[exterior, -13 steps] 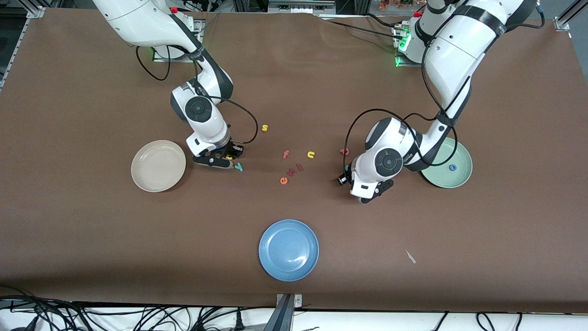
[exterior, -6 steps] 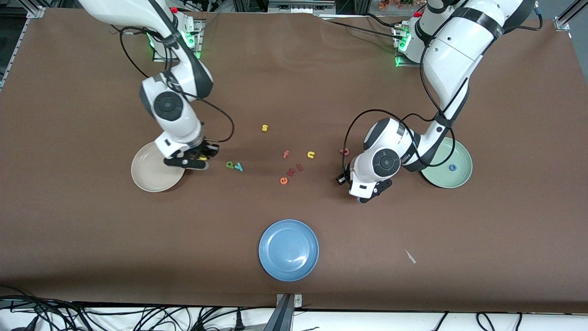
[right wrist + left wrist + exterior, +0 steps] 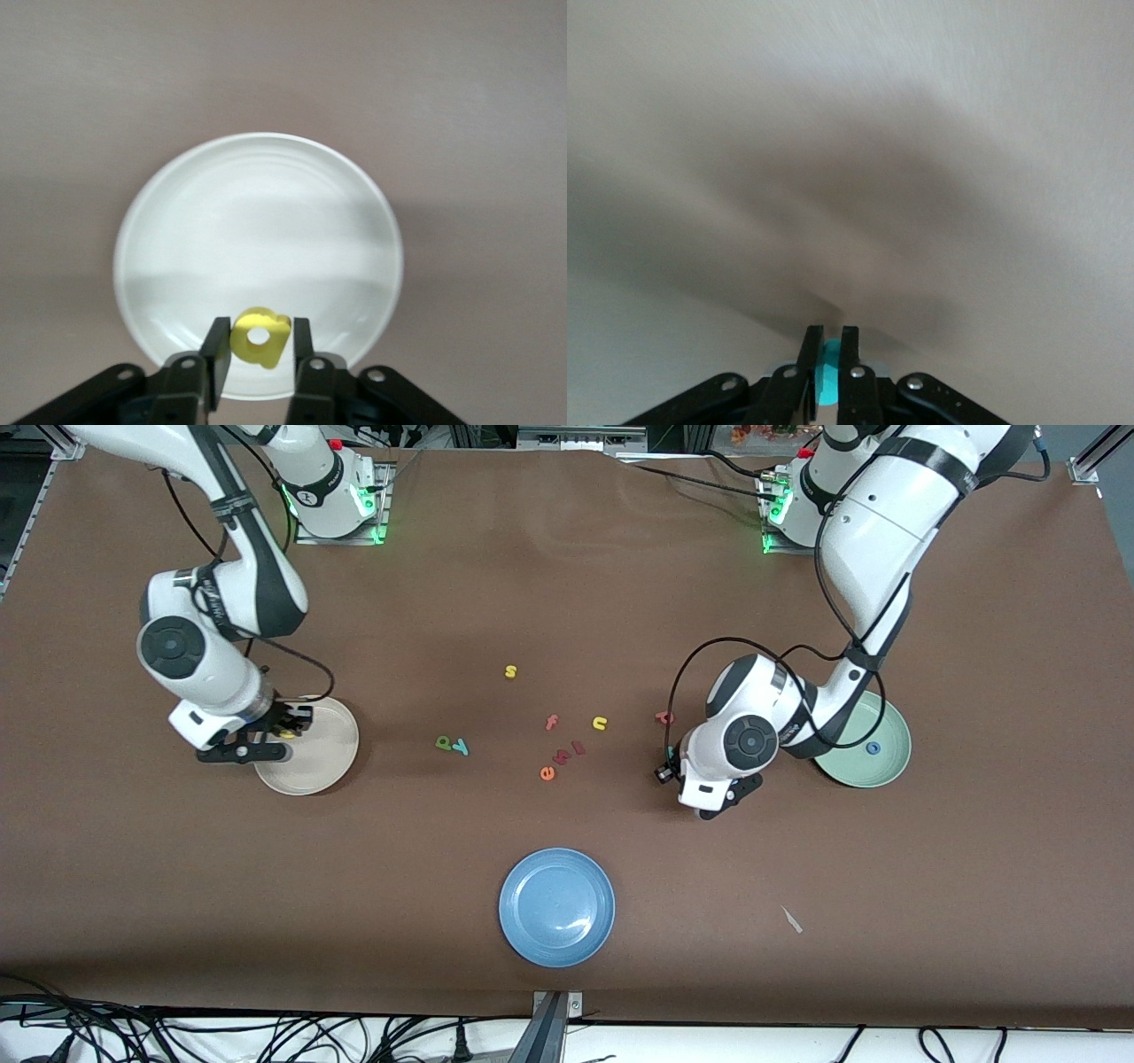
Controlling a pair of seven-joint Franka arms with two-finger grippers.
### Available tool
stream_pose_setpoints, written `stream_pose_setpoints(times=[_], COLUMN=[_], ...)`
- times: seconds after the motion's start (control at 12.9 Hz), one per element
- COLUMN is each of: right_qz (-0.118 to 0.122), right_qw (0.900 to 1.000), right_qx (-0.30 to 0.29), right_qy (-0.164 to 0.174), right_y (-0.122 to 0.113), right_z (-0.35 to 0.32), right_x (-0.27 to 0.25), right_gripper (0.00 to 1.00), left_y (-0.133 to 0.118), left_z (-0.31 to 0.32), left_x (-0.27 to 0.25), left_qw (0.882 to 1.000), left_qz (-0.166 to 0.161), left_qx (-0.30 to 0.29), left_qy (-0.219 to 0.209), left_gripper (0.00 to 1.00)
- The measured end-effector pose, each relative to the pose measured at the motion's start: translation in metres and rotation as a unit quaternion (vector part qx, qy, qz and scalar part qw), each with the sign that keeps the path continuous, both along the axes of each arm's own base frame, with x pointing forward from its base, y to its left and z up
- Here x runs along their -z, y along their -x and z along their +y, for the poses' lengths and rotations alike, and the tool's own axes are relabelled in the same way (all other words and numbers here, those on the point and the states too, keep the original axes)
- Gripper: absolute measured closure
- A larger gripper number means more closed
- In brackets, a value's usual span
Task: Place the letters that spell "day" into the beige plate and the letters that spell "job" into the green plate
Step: 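Drop the j in the green plate while the right gripper drops a in cream plate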
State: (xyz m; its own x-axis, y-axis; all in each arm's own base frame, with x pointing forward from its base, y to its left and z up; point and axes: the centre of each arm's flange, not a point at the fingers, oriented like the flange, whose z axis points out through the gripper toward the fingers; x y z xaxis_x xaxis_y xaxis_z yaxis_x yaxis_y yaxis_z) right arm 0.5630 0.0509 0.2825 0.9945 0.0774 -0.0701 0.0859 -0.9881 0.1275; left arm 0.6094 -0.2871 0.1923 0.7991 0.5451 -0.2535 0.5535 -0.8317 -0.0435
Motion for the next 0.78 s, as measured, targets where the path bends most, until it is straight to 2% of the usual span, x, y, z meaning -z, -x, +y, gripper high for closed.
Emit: stream_pose_setpoints(times=[0.31, 0.54, 0.78], right_qz=[0.007, -0.002, -0.015], right_qw=[1.0, 0.999, 0.997], right_qx=[0.013, 0.032, 0.066], right_qy=[-0.022, -0.036, -0.042], right_y=[0.004, 0.001, -0.008], right_z=[0.016, 0.049, 0.121], right_x=[0.005, 0.009, 0.018], right_gripper=[0.18, 0.18, 0.18], left_y=[-0.017, -0.014, -0.011], left_z=[0.079, 0.172, 0.275], left_x=[-0.109, -0.153, -0.131], left_qw=[0.998, 0.989, 0.977], left_qz=[0.03, 0.071, 0.091], left_qx=[0.062, 0.13, 0.188], left_qy=[-0.005, 0.012, 0.038], left_gripper=[0.93, 0.93, 0.93])
